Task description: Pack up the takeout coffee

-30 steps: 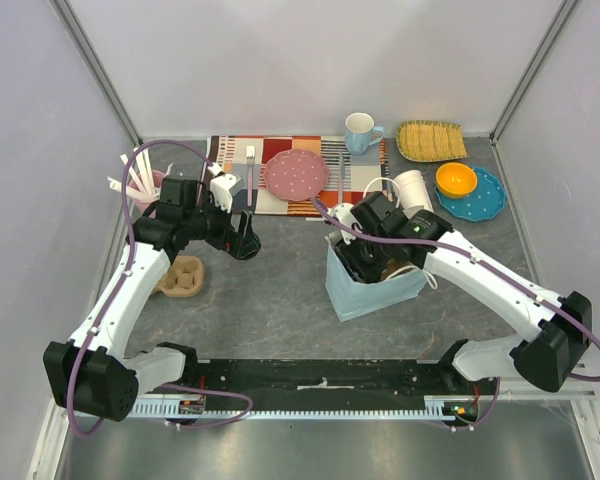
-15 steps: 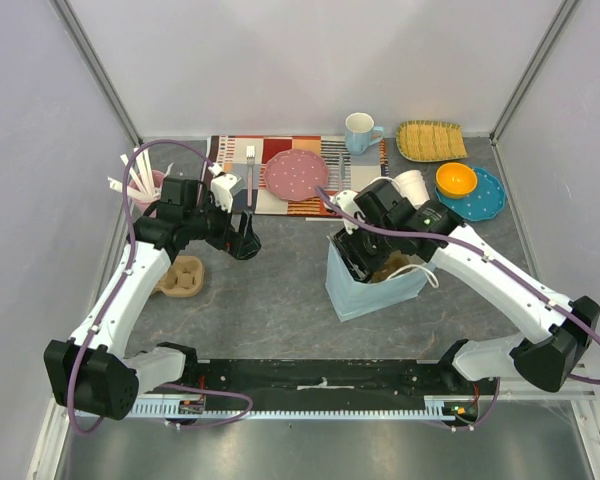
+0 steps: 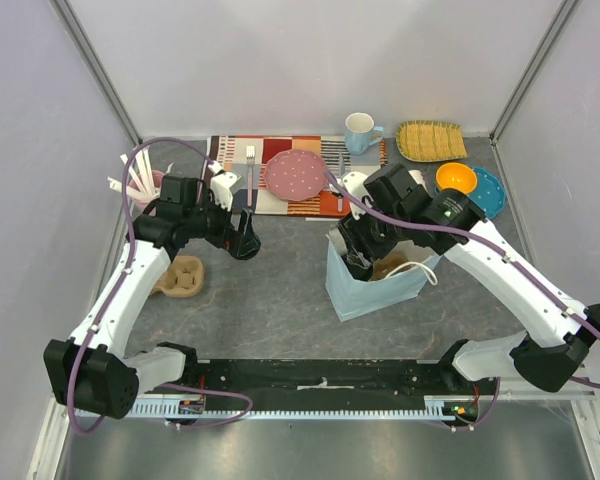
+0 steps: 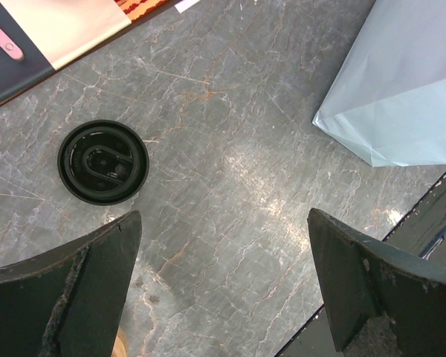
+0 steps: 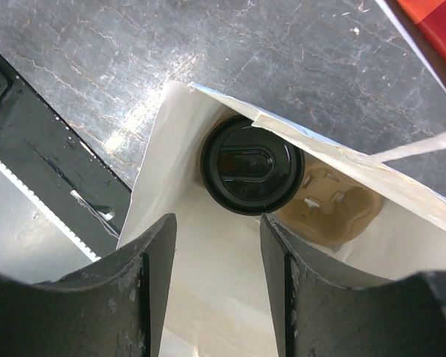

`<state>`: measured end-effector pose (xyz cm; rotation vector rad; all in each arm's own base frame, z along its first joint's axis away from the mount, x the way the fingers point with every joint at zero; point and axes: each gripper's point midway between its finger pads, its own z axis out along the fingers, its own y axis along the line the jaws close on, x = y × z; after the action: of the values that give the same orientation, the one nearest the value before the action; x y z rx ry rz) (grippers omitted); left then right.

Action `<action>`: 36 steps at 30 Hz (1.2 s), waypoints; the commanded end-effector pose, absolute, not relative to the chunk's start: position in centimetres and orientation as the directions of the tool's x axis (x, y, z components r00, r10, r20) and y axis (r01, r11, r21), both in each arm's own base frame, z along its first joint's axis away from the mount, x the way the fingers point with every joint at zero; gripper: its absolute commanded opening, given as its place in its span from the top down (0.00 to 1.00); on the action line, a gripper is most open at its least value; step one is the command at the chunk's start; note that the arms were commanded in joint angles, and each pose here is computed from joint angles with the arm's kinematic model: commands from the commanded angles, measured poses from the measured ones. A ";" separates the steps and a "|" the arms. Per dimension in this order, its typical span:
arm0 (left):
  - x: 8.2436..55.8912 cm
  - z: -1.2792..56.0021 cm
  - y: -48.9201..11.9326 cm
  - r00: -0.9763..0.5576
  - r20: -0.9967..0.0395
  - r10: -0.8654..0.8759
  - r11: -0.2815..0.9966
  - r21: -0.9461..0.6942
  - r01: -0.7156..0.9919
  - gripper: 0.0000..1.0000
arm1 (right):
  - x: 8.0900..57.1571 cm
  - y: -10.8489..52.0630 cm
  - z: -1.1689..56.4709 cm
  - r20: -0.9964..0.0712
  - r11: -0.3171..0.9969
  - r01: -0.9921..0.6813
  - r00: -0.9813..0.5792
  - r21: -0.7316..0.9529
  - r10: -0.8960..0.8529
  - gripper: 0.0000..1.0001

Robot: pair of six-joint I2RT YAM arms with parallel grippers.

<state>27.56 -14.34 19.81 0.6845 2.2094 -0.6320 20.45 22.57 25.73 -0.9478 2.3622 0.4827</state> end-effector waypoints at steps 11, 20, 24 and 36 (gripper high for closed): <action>33.0 29.1 -11.6 -0.434 -0.860 0.269 0.831 -0.021 0.557 0.04 | 22.0 19.5 35.6 -0.775 0.788 -0.616 -0.504 0.013 -0.382 0.40; 35.2 33.5 -7.3 -0.208 -0.797 0.567 0.707 0.343 0.618 0.13 | 21.5 18.6 42.2 -0.901 0.793 -0.609 -0.352 0.015 -0.253 0.37; 35.5 32.8 -4.0 -0.136 -0.693 0.708 0.599 0.487 0.635 0.08 | 21.6 18.6 42.2 -0.905 0.789 -0.615 -0.336 0.002 -0.260 0.36; 35.8 26.5 -0.5 0.029 -0.632 0.775 0.407 0.533 0.742 0.07 | 22.2 19.9 41.2 -0.896 0.756 -0.654 -0.329 -0.012 -0.298 0.34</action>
<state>35.03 0.78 27.19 1.1712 1.8676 0.0501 21.76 19.40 40.54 -0.7193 1.9687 0.4226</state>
